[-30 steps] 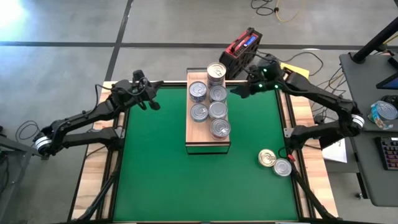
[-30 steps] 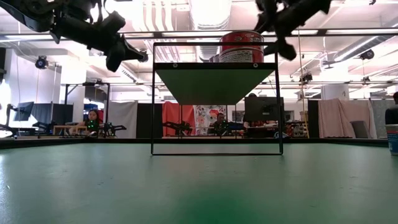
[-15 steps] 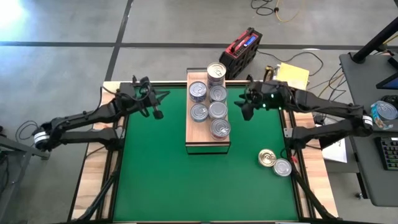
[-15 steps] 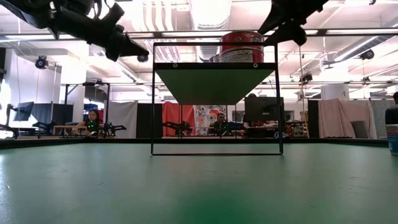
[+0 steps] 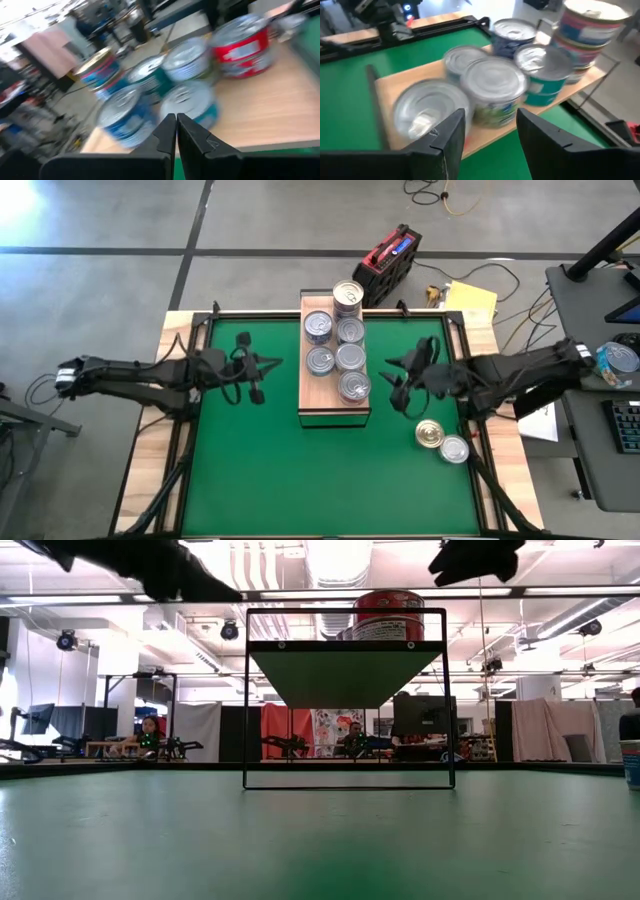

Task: Stack canned seafood by type on shelf
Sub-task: Stack the dark blue tuna can on top of the dark blue can on the shelf

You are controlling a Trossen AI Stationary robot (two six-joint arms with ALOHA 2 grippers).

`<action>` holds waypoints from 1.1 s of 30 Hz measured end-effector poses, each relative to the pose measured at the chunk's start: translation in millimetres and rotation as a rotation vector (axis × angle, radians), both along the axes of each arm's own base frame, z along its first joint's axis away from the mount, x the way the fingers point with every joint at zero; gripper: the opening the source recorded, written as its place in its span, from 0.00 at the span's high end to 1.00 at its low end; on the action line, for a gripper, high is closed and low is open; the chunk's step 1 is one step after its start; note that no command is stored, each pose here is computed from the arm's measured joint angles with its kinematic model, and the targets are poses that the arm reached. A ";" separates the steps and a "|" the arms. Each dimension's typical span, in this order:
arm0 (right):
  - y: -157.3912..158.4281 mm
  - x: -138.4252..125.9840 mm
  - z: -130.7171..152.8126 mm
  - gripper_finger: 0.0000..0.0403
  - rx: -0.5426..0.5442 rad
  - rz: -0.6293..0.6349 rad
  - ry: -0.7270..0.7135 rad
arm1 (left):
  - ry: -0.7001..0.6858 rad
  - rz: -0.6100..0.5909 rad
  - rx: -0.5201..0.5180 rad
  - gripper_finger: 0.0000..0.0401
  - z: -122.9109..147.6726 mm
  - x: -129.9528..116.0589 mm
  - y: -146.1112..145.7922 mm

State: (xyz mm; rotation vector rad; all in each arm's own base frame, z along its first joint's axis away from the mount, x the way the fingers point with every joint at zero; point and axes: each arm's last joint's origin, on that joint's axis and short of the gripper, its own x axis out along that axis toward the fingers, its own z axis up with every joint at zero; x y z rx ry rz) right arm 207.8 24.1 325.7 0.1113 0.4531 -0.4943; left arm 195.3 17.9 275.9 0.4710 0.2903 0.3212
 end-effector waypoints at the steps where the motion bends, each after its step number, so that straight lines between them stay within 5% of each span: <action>1: 6.2 0.0 -2.2 0.59 0.000 0.010 0.003 | -0.003 -0.020 -0.006 1.00 0.1 0.4 -5.0; 8: 37.3 -7.2 -16.6 0.65 0.069 0.097 0.069 | -0.028 -0.092 -0.052 1.00 0.5 0.1 -31.3; 14: 50.0 -24.1 -37.4 0.69 0.314 0.139 0.293 | -0.051 -0.173 -0.125 1.00 -0.3 0.7 -50.5; 22: 53.6 -45.1 -59.7 0.75 0.657 -0.051 0.540 | -0.118 -0.202 -0.152 1.00 -1.0 10.9 -69.5; 33: 69.6 -66.8 -98.6 0.87 0.723 -0.143 0.694 | -0.139 -0.184 -0.206 1.00 -0.3 24.1 -74.4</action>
